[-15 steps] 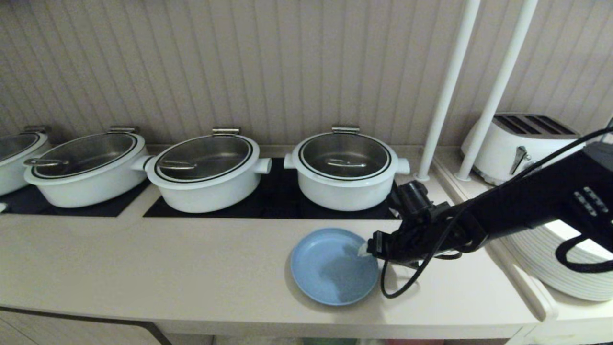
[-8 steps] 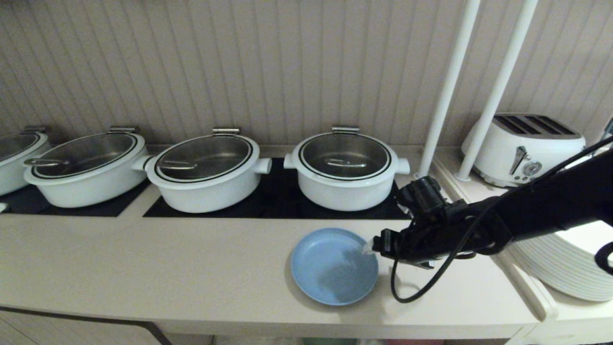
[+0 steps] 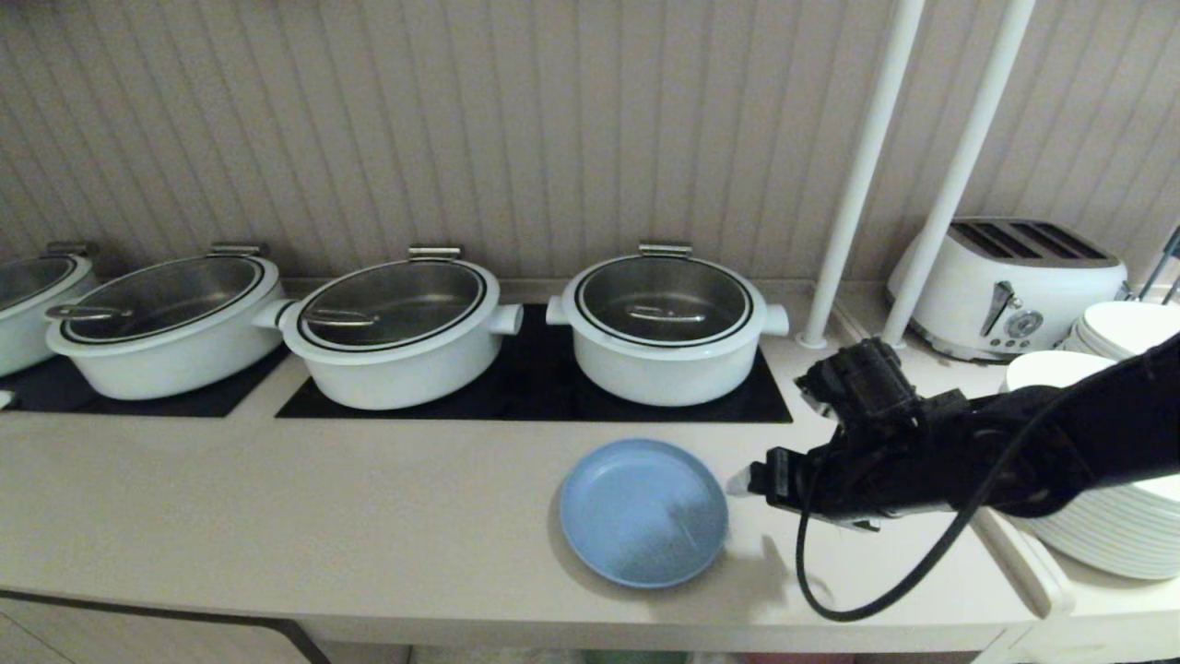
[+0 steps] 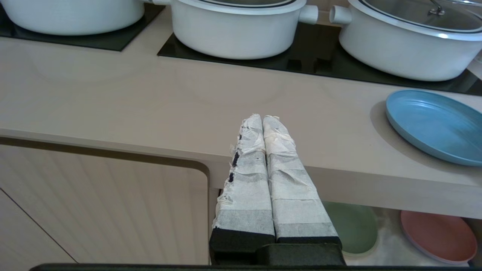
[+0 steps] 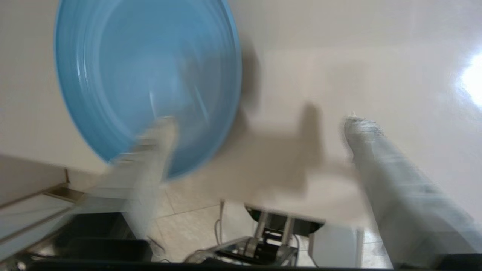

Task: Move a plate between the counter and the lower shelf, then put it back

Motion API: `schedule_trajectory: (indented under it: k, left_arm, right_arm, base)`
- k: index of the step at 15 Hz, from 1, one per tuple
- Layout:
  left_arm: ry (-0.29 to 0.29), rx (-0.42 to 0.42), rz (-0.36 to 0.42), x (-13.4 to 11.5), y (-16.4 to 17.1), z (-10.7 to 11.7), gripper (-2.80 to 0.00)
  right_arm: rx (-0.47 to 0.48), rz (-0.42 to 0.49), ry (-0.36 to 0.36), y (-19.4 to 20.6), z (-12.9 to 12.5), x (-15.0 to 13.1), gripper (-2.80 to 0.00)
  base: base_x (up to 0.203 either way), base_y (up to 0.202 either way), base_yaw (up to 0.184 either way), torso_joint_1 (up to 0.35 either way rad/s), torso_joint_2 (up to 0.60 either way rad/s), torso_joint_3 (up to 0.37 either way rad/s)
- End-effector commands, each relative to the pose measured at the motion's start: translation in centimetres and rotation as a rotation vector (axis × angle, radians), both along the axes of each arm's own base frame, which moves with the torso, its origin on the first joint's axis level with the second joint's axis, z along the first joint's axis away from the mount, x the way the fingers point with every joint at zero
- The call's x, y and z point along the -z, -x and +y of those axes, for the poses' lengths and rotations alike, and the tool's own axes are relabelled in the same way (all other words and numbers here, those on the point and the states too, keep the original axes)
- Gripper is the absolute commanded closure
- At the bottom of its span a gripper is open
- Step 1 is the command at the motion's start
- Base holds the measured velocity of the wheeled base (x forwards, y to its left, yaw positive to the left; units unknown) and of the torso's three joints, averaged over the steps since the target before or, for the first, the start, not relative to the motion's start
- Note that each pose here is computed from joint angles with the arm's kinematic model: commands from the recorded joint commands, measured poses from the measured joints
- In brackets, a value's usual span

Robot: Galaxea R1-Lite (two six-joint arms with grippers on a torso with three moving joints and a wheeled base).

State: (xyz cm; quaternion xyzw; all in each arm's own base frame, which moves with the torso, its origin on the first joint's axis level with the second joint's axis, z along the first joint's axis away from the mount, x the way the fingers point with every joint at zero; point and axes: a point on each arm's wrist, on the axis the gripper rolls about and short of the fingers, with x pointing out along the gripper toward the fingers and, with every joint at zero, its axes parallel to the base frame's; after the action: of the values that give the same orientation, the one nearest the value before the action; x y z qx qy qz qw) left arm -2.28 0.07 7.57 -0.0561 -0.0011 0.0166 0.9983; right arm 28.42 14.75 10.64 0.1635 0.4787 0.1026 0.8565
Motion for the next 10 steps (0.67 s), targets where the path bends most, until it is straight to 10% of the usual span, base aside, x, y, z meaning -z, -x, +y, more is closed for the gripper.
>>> schedule_trajectory:
  k: [1,10]
  left_arm:
    - [0.001,-0.001,0.000,0.0,0.0,0.0,0.00]
    - [0.001,-0.001,-0.001,0.0,0.0,0.0,0.00]
  right_arm:
    - [0.002,-0.023,-0.013,1.5,-0.8,-1.2,0.00]
    - [0.121,-0.164,0.029,5.8,-4.4,-3.8,0.00]
  base:
    - [0.000,0.000,0.000,0.000,0.00,0.000]
    - [0.000,0.000,0.000,0.000,0.00,0.000]
